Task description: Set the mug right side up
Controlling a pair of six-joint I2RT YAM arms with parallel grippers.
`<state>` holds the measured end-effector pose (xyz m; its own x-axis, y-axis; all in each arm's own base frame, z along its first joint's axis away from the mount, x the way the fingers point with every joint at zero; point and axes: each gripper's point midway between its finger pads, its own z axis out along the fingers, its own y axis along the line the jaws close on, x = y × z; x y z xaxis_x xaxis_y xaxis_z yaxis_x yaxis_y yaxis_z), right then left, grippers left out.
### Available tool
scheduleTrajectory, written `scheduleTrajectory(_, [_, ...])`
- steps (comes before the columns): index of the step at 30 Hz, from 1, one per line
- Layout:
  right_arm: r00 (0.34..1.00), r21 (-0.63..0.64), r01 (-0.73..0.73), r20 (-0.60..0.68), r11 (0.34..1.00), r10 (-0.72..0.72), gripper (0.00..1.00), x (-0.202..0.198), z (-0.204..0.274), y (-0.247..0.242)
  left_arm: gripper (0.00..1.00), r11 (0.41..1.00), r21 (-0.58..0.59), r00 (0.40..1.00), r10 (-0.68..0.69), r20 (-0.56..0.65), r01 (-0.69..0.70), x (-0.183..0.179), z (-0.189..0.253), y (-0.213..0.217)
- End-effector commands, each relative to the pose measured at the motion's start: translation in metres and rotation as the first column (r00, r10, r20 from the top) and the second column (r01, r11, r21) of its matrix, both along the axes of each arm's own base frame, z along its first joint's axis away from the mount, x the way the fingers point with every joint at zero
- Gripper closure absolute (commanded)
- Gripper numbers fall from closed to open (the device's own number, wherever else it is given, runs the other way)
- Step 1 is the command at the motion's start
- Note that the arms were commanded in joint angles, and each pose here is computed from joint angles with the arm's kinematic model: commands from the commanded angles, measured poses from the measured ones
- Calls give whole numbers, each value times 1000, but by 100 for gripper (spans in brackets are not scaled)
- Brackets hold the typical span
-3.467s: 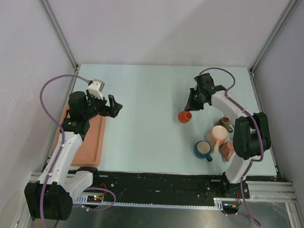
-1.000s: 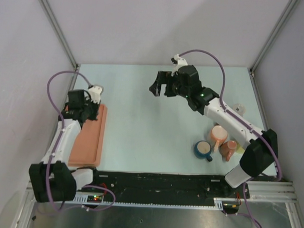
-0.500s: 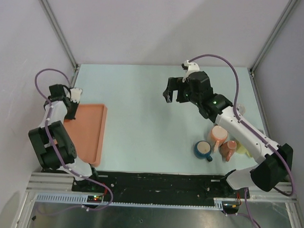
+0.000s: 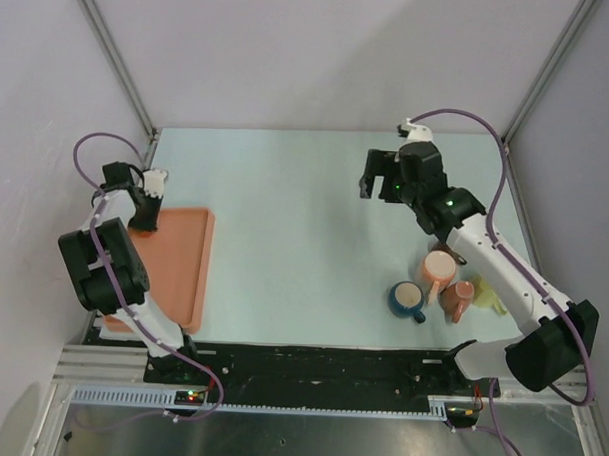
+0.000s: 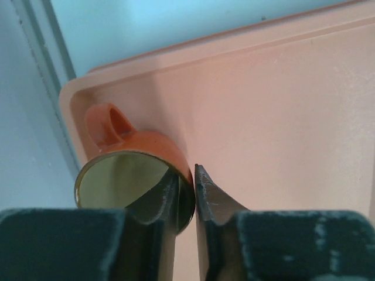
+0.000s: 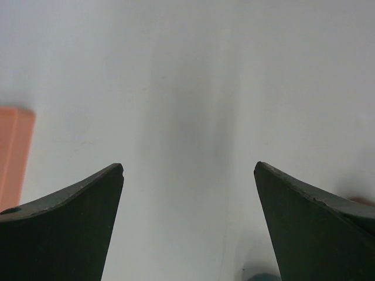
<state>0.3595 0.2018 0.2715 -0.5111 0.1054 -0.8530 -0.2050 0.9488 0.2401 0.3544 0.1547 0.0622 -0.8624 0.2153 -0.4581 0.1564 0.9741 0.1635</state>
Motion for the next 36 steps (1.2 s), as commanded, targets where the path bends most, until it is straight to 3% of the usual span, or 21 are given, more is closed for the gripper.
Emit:
scheduleTrajectory(1, [974,-43,217,-60,975,-219,1,-1,-9,-60,66,998,-59,999,-8,41,11,12,0,-9])
scheduleTrajectory(4, [937,-116,324,-100,939,-336,1,-1,-25,-93,40,998,-65,998,-17,53,21,13,4,-11])
scheduleTrajectory(12, [795,-235,486,-280,842,-538,1,4,-79,-185,3,998,-57,971,13,239,1,33,78,-9])
scheduleTrajectory(18, [641,-366,505,-447,781,-624,13,-6,-131,-230,0,996,-89,931,7,365,27,32,141,-31])
scheduleTrajectory(22, [602,-398,463,-515,792,-610,16,-9,-159,-230,0,991,-112,918,-27,395,77,25,160,-59])
scheduleTrajectory(27, [607,-332,424,-586,842,-537,24,1,-182,-208,0,972,-160,916,-99,390,173,18,167,-102])
scheduleTrajectory(32, [657,-283,279,-640,918,-397,35,-2,-194,-151,0,963,-176,909,-121,400,206,18,178,-116])
scheduleTrajectory(36, [719,-262,155,-631,952,-291,33,-3,-192,-107,0,963,-166,908,-131,398,212,20,180,-115])
